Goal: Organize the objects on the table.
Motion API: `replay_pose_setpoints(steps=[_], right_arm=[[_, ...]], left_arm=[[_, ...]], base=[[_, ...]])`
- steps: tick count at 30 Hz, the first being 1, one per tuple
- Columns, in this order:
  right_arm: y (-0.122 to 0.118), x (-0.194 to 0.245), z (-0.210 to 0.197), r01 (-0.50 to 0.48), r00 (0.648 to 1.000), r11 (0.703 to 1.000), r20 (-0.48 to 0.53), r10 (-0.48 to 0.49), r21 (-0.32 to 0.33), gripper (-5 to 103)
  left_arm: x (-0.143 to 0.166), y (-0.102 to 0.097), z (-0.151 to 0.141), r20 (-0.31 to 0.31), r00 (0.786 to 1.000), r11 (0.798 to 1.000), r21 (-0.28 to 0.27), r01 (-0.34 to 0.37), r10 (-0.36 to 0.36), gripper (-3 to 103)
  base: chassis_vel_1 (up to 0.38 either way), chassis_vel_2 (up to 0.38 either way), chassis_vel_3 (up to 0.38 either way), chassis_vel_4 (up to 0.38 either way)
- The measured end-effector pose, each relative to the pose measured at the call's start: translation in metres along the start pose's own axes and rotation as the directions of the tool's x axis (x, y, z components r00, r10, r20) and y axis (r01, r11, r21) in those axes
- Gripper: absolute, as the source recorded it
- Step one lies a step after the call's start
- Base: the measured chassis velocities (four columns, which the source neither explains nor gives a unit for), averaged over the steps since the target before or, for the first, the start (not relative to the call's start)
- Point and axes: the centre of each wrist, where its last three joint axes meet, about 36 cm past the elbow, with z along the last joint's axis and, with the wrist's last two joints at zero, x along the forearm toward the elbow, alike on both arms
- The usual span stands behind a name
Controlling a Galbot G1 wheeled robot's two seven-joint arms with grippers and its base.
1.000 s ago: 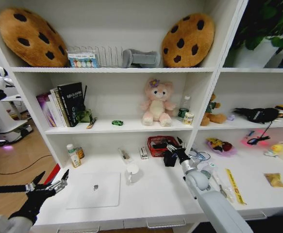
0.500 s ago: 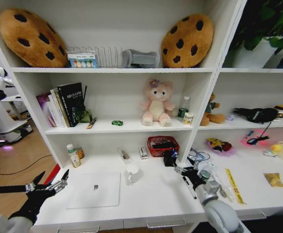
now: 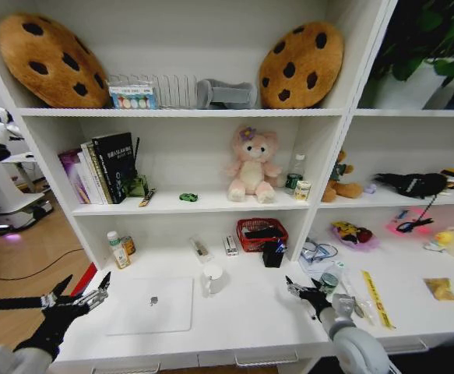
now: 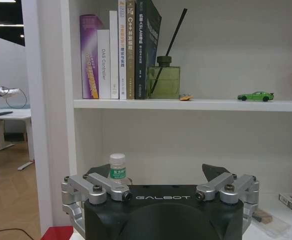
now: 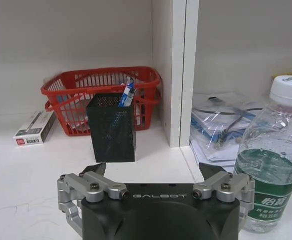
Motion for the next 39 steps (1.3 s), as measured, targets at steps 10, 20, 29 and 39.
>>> replay_pose_setpoints(steps=[10, 20, 29, 39], right_arm=[[-0.028, -0.029, 0.0, 0.093, 0.992, 0.996, -0.086, -0.091, 0.015, 94], [-0.03, -0.037, 0.006, 0.101, 0.983, 0.995, -0.152, -0.099, 0.003, 88], [-0.036, -0.044, 0.01, 0.087, 0.984, 0.996, -0.16, -0.083, 0.019, 88], [-0.041, -0.05, 0.014, 0.09, 0.98, 0.996, -0.178, -0.085, 0.021, 96]], left_arm=[[0.0, 0.0, 0.0, 0.0, 1.0, 1.0, 0.0, 0.0, 0.0, 100], [0.0, 0.0, 0.0, 0.0, 1.0, 1.0, 0.0, 0.0, 0.0, 100], [0.0, 0.0, 0.0, 0.0, 1.0, 1.0, 0.0, 0.0, 0.0, 100], [0.0, 0.0, 0.0, 0.0, 1.0, 1.0, 0.0, 0.0, 0.0, 100]], base=[[0.0, 0.0, 0.0, 0.0], [0.0, 0.0, 0.0, 0.0], [0.0, 0.0, 0.0, 0.0], [0.0, 0.0, 0.0, 0.0]])
